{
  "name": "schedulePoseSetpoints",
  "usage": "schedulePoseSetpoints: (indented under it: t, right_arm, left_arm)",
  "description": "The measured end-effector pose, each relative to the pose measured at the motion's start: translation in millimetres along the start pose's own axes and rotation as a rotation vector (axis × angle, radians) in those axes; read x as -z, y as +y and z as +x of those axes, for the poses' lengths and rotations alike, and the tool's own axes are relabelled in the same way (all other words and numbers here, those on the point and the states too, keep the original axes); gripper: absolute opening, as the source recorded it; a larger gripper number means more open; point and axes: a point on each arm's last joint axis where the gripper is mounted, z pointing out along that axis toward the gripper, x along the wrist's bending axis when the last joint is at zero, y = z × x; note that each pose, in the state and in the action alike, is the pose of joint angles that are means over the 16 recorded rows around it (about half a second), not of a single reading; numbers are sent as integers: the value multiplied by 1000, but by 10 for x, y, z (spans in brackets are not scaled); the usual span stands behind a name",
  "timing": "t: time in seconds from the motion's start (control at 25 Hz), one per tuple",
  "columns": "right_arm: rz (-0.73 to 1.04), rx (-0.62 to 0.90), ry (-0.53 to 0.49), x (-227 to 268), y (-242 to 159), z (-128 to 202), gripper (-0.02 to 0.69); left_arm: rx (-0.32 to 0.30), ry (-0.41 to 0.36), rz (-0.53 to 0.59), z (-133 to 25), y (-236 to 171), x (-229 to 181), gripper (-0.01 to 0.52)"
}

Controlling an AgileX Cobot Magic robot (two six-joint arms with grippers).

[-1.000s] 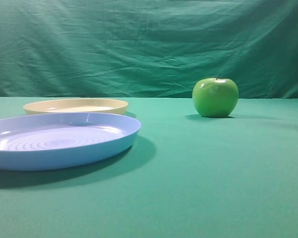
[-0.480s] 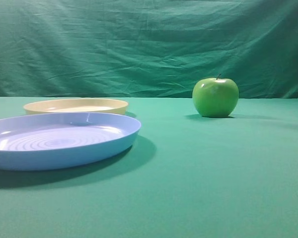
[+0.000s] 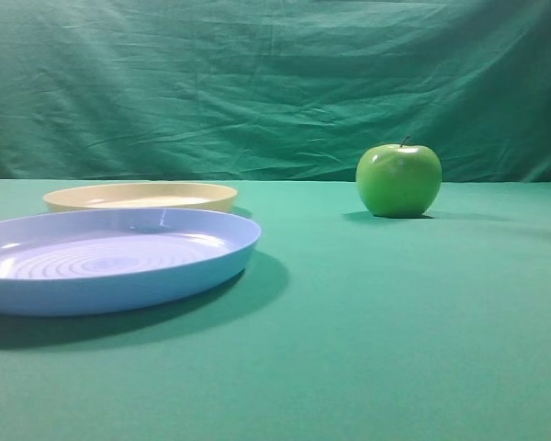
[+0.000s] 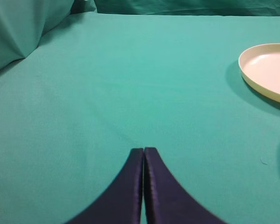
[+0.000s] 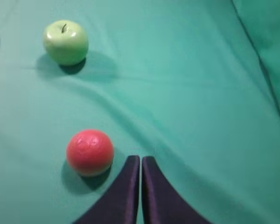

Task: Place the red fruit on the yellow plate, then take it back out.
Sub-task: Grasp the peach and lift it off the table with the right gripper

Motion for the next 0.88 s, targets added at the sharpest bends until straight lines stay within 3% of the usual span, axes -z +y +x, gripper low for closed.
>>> schedulePoseSetpoints:
  t: [0.6, 0.72, 0.88]
  right_arm:
    - [420, 105, 213, -397, 187, 98, 10]
    - [445, 139, 234, -563, 237, 140, 58]
    - [459, 182, 251, -794, 298, 203, 195]
  left_arm:
    - [2, 0, 0, 0, 0, 0, 0]
    - [2, 0, 0, 0, 0, 0, 0]
    - [2, 0, 0, 0, 0, 0, 0]
